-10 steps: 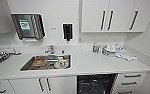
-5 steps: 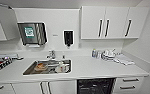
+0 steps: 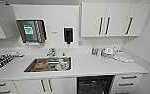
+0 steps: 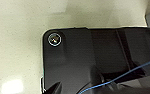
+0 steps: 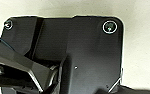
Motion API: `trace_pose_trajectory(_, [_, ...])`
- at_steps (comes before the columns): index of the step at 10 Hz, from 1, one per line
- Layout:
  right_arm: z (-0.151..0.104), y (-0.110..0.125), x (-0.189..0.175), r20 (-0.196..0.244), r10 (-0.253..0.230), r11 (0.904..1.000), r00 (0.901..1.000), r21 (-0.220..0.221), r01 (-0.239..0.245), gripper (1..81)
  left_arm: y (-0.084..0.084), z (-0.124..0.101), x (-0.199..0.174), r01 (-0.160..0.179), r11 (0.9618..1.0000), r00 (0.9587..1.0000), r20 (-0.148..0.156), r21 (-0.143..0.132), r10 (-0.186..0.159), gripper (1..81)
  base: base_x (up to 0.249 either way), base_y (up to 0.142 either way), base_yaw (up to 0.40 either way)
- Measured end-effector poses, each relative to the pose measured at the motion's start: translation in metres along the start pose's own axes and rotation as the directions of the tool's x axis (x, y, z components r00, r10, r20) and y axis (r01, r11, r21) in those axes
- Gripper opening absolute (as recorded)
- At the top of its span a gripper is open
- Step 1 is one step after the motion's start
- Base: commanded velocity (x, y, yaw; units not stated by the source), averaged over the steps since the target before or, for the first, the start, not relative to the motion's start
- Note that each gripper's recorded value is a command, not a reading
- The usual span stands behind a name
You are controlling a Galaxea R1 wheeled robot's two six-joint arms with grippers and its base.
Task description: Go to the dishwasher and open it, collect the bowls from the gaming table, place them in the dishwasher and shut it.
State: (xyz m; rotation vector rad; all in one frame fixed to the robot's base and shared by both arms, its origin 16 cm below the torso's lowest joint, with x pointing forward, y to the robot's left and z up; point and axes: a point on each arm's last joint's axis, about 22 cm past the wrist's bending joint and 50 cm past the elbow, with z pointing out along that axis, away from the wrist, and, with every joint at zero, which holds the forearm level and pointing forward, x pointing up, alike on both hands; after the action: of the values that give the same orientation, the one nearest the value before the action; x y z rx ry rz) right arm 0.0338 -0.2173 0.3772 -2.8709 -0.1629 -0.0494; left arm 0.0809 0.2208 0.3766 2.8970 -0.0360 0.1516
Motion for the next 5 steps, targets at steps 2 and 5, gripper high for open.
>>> trace_pose_trajectory(2, [-0.009, -0.005, -0.017, 0.020, 0.005, 1.0000, 0.9998, 0.003, -0.005, 81.1, 0.004, -0.009, -0.015, 0.005, 1.0000, 0.9998, 0.018, -0.002, -0.005, 81.1, 0.000, 0.000, 0.000])
trace_pose_trajectory(5, [-0.015, -0.012, -0.012, -0.013, -0.004, 1.0000, 0.9999, 0.006, 0.004, 81.1, 0.007, -0.018, -0.010, -0.003, 1.0000, 0.9999, -0.014, -0.002, 0.003, 81.1, 0.000, 0.000, 0.000])
